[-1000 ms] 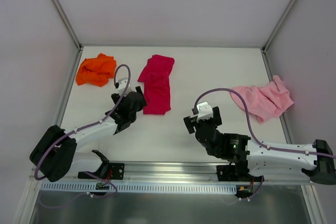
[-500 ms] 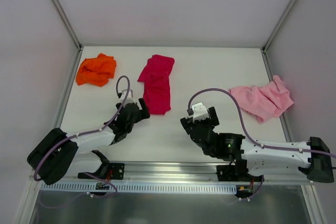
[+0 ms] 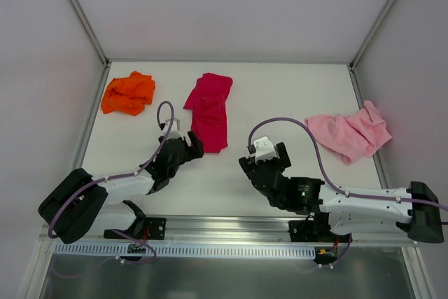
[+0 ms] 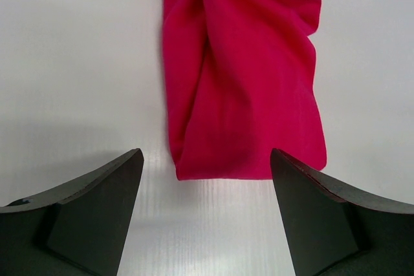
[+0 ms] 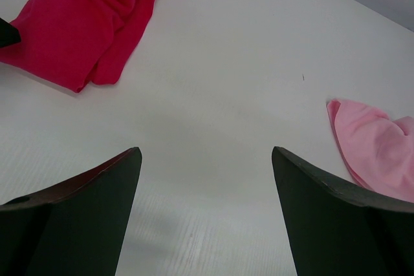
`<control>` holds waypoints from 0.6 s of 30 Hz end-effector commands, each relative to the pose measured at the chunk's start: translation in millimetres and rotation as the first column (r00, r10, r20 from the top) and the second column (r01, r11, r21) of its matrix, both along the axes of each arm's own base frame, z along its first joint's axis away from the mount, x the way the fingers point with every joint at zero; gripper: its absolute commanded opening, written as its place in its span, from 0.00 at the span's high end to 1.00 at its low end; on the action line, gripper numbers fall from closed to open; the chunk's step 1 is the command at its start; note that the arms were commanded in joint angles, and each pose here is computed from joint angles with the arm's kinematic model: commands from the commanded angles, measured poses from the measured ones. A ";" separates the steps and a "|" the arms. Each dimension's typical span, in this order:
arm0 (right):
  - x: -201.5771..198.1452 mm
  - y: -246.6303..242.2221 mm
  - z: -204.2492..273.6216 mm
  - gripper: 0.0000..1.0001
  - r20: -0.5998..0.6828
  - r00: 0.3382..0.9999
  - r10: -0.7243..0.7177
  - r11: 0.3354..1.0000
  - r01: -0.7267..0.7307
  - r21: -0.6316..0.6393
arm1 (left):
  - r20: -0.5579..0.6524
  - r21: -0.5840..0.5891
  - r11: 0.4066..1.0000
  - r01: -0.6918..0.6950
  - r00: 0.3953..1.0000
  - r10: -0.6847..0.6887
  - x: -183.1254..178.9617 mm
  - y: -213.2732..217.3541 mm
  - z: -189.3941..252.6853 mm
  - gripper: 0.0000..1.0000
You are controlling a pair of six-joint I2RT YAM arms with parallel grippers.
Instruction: Fold and stack the t-shirts
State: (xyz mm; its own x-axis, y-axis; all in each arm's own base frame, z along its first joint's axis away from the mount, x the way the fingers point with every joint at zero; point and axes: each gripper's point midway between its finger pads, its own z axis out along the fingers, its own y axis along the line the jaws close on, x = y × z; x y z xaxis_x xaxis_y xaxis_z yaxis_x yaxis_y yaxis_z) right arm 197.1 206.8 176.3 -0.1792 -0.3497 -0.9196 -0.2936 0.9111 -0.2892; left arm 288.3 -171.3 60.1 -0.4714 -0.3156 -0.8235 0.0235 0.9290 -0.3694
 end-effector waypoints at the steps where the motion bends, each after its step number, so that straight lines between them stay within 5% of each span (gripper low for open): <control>1: 3.1 8.2 22.7 0.13 0.031 0.999 -0.020 0.997 0.017 0.073 | 0.049 -0.035 0.997 0.070 0.996 -0.069 -0.8 -12.8 5.6 0.20; 18: 4.0 9.5 25.1 0.12 0.034 0.999 -0.021 0.998 0.019 0.056 | 0.057 -0.019 0.989 0.150 0.987 -0.148 14.3 -38.1 -4.9 0.19</control>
State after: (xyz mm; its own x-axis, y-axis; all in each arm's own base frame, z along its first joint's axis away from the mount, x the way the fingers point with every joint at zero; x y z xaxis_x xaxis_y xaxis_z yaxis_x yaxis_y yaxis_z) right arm 198.2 210.4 177.1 -0.1770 -0.3679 -0.9129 -0.2960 0.9045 -0.3071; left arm 287.9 -190.3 35.0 -0.5166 -0.2419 -0.8214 0.1248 0.9278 -0.3517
